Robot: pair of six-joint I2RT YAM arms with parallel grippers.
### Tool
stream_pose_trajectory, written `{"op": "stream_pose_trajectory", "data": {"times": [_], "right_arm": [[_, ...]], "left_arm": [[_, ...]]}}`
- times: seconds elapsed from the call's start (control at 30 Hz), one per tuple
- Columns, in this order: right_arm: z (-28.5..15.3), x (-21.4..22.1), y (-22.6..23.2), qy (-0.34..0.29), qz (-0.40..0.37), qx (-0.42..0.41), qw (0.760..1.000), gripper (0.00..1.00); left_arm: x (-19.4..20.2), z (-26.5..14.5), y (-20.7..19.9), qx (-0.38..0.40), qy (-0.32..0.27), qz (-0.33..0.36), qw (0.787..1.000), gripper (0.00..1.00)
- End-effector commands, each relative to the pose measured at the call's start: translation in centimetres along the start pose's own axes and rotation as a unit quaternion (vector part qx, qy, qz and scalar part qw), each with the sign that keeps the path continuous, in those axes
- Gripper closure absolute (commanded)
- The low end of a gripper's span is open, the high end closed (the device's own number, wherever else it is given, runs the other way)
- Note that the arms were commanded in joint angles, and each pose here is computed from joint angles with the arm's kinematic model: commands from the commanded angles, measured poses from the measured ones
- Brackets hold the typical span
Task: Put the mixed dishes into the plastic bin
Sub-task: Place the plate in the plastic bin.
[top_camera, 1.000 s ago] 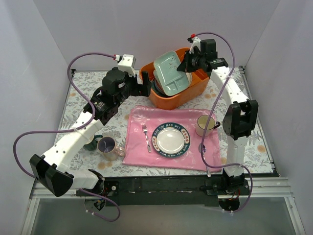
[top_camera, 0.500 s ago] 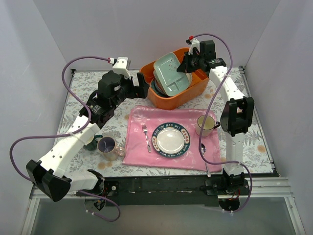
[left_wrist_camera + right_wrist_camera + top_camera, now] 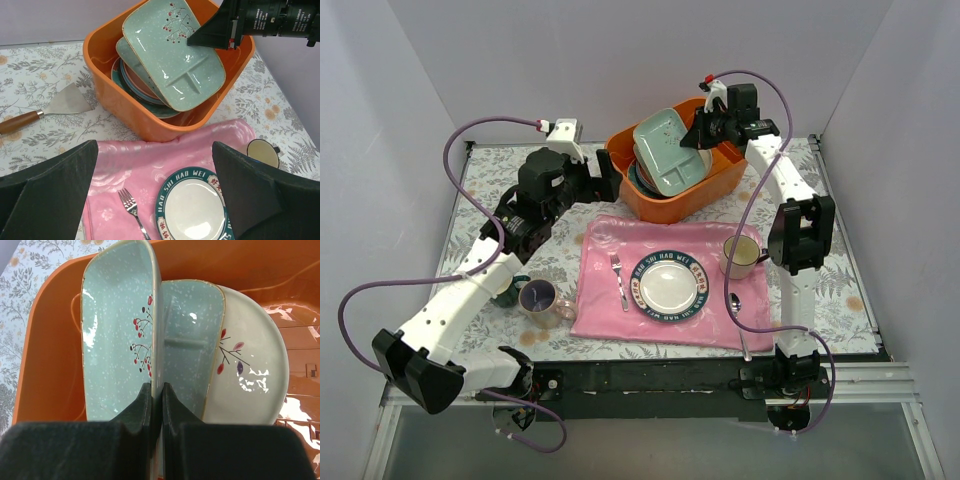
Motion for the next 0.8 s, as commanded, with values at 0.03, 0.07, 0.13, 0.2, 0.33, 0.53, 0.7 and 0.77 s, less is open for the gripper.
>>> {"op": "stream_pose_trajectory", "data": {"times": [0.03, 0.07, 0.13, 0.2, 0.33, 0.53, 0.7, 0.77], "right_arm": [[0.0, -2.8, 0.7, -0.055, -0.047, -0.019, 0.997, 0.89], [0.0, -2.8, 0.6, -0.056, -0.048, -0.017, 0.997, 0.89], [0.3, -2.6, 0.3, -0.054, -0.048, -0.015, 0.997, 0.88], [0.4, -2.6, 0.2, -0.055, -0.049, -0.011, 0.997, 0.87], [0.8, -2.4, -0.3, -0.054, -0.049, -0.004, 0.997, 0.82], [1.4, -2.0, -0.9, -0.050, -0.048, 0.001, 0.998, 0.75], [1.8, -1.9, -1.3, -0.050, -0.048, 0.002, 0.998, 0.73], [1.8, -1.9, -1.4, -0.050, -0.049, 0.002, 0.998, 0.69]], "left_arm": [[-0.5, -1.3, 0.4, -0.003, -0.010, -0.008, 1.000, 0.02], [-0.5, -1.4, 0.4, -0.001, -0.010, -0.008, 1.000, 0.02], [-0.6, -1.5, 0.5, -0.002, -0.011, -0.010, 1.000, 0.02], [-0.5, -1.5, 0.5, -0.003, -0.010, -0.011, 1.000, 0.02], [-0.5, -1.7, 0.6, -0.006, -0.011, -0.016, 1.000, 0.02], [-0.6, -2.1, 0.7, -0.010, -0.010, -0.018, 1.000, 0.02], [-0.7, -2.5, 0.8, -0.015, -0.012, -0.024, 1.000, 0.02], [-0.8, -2.6, 0.8, -0.016, -0.012, -0.028, 0.999, 0.02]]}}
Point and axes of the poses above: each gripper's point midway between its finger pads, its own z axis out along the fingers, its own y axis along the line the jaws close on, x = y × z, the point moved 9 cm from there along -z, back along the fingers, and after that the axes turned 11 degrees about z, right-handed, at the moved point
